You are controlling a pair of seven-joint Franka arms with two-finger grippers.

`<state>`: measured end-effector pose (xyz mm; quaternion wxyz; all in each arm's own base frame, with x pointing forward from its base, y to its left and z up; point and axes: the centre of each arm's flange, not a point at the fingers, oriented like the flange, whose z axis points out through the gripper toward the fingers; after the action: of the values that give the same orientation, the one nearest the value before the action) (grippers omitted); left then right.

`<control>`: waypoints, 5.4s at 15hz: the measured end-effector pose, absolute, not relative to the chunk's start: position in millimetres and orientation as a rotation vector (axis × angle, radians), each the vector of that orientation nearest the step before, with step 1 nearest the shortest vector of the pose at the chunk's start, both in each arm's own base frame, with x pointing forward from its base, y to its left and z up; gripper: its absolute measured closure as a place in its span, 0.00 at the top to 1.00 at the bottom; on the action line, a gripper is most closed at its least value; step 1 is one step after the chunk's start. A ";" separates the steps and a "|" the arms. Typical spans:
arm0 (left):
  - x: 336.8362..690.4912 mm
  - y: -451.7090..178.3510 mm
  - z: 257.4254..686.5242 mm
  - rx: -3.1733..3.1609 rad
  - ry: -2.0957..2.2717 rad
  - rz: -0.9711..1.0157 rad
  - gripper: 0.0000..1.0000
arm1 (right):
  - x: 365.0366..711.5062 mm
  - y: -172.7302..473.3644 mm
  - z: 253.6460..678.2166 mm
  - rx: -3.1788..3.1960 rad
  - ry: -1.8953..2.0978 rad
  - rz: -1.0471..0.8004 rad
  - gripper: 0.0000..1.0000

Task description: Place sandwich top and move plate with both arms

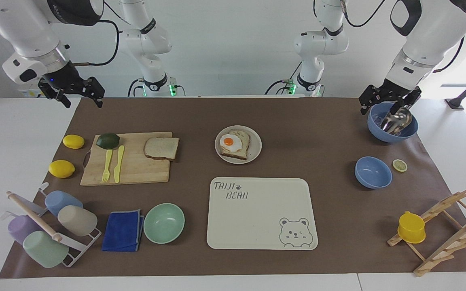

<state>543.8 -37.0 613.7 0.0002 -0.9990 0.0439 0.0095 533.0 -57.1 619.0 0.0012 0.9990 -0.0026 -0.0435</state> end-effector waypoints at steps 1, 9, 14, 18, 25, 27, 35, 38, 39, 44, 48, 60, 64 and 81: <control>543.8 -37.0 613.7 -3.138 0.138 0.030 1.00 | 533.0 -57.1 619.0 3.136 -0.008 -0.137 1.00; 543.8 -37.0 613.7 -3.138 0.138 0.030 1.00 | 532.3 -55.7 618.6 3.145 -0.030 -0.147 1.00; 543.8 -37.0 613.7 -3.138 0.138 0.030 1.00 | 540.6 11.1 593.5 3.160 0.078 -0.093 1.00; 543.8 -37.0 613.7 -3.138 0.138 0.030 1.00 | 529.9 142.7 509.1 3.141 -0.015 -0.077 1.00; 543.8 -37.0 613.7 -3.138 0.138 0.030 1.00 | 519.3 217.8 337.9 2.792 -0.019 -0.157 1.00; 543.8 -37.0 613.7 -3.138 0.138 0.030 1.00 | 514.5 221.5 304.7 2.713 -0.026 -0.176 1.00; 543.8 -37.0 613.7 -3.138 0.138 0.030 1.00 | 502.1 205.9 276.3 2.584 0.053 -0.238 0.94; 543.8 -37.0 613.7 -3.138 0.138 0.030 1.00 | 497.8 206.1 275.0 2.572 0.070 -0.258 0.65; 543.8 -37.0 613.7 -3.138 0.138 0.030 1.00 | 495.8 209.1 275.6 2.568 0.079 -0.259 0.54; 543.8 -37.0 613.7 -3.138 0.138 0.030 1.00 | 490.4 225.4 291.1 2.550 0.103 -0.257 0.23; 543.8 -37.0 613.7 -3.138 0.138 0.030 1.00 | 496.1 280.5 343.2 2.570 0.146 -0.206 0.09; 543.7 -36.6 614.0 -3.138 0.137 0.029 1.00 | 468.6 455.3 364.9 2.973 0.079 -0.049 0.09; 543.8 -34.1 613.9 -3.138 0.130 0.030 1.00 | 462.8 462.0 363.3 2.998 0.087 -0.049 0.14; 512.6 -121.3 526.9 -3.175 0.165 0.099 1.00 | 576.4 174.5 522.9 3.022 -0.168 -0.034 1.00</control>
<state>512.6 -121.3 526.9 -0.0196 -0.9980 0.0520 0.0311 576.4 174.5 522.9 0.0575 0.9967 -0.0554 -0.0111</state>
